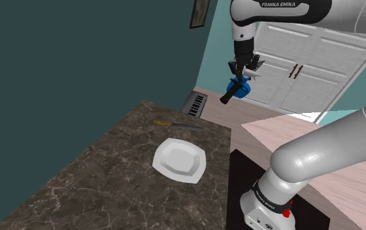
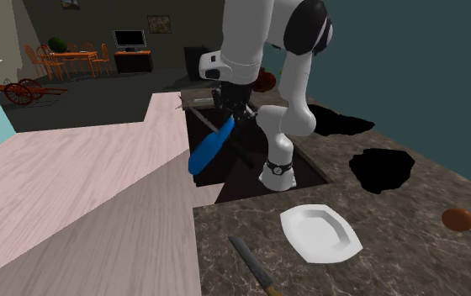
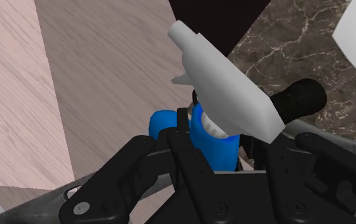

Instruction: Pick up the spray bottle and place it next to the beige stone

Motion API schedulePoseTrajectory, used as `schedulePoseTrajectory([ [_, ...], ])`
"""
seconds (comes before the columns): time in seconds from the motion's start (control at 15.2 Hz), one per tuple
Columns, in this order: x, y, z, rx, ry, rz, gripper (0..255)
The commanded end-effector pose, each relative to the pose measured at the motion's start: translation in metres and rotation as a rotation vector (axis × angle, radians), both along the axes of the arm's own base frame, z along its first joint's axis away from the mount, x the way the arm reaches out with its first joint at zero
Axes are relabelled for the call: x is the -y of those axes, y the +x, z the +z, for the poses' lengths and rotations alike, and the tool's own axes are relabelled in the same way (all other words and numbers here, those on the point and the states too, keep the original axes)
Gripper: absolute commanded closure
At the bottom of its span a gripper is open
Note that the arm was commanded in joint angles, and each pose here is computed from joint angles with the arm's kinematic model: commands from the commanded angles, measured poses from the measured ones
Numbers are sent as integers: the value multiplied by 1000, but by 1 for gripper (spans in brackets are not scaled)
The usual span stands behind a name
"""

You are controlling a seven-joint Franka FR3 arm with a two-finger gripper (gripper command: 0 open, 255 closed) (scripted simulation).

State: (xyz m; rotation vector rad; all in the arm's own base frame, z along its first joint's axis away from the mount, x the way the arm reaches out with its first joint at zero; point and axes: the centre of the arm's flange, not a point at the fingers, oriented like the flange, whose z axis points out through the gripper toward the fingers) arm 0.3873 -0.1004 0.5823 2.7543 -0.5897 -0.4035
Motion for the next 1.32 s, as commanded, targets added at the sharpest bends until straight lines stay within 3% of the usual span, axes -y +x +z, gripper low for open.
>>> schedulePoseTrajectory([
  [0.0, 0, -1, 11, 0, 0, 0, 255],
  [0.2, 0, -1, 23, 0, 0, 0, 255],
  [1.25, -145, -155, 23, 0, 0, 0, 255],
])
